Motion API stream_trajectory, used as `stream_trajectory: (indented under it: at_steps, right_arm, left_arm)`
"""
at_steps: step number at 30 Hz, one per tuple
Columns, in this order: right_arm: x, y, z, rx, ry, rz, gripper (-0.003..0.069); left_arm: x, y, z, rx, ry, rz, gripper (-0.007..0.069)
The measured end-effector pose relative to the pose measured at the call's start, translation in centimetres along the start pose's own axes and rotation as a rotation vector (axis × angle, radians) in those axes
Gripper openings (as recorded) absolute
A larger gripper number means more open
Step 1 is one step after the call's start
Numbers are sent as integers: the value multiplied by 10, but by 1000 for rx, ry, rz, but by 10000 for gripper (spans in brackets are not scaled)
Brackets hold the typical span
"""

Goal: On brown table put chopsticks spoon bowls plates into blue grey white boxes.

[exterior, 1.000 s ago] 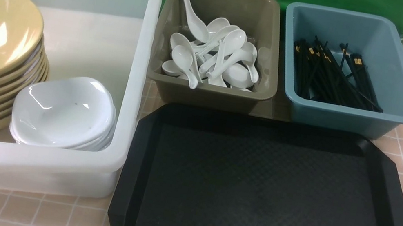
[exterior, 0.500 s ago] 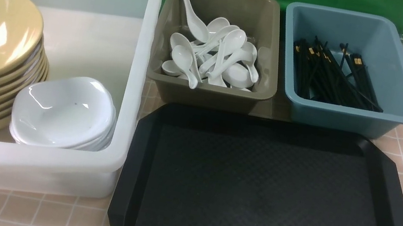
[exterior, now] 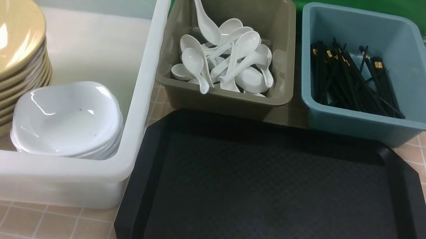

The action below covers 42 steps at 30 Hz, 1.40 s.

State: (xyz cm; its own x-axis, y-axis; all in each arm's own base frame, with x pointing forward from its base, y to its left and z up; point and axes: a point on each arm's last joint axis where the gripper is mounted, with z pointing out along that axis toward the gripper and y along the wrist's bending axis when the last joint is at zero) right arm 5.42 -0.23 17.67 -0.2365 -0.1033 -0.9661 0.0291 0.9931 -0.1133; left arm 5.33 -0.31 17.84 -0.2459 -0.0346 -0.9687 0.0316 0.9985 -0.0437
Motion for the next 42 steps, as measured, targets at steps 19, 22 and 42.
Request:
stream_trajectory:
  at_steps: [19,22,42]
  right_arm:
    - [0,0,0,0,0,0,48]
    - [0,0,0,0,0,0,48]
    - [0,0,0,0,0,0,62]
  left_arm:
    - [0,0,0,0,0,-12,-7]
    - [0,0,0,1,0,-15,-7]
    - [0,0,0,1,0,-19,-7]
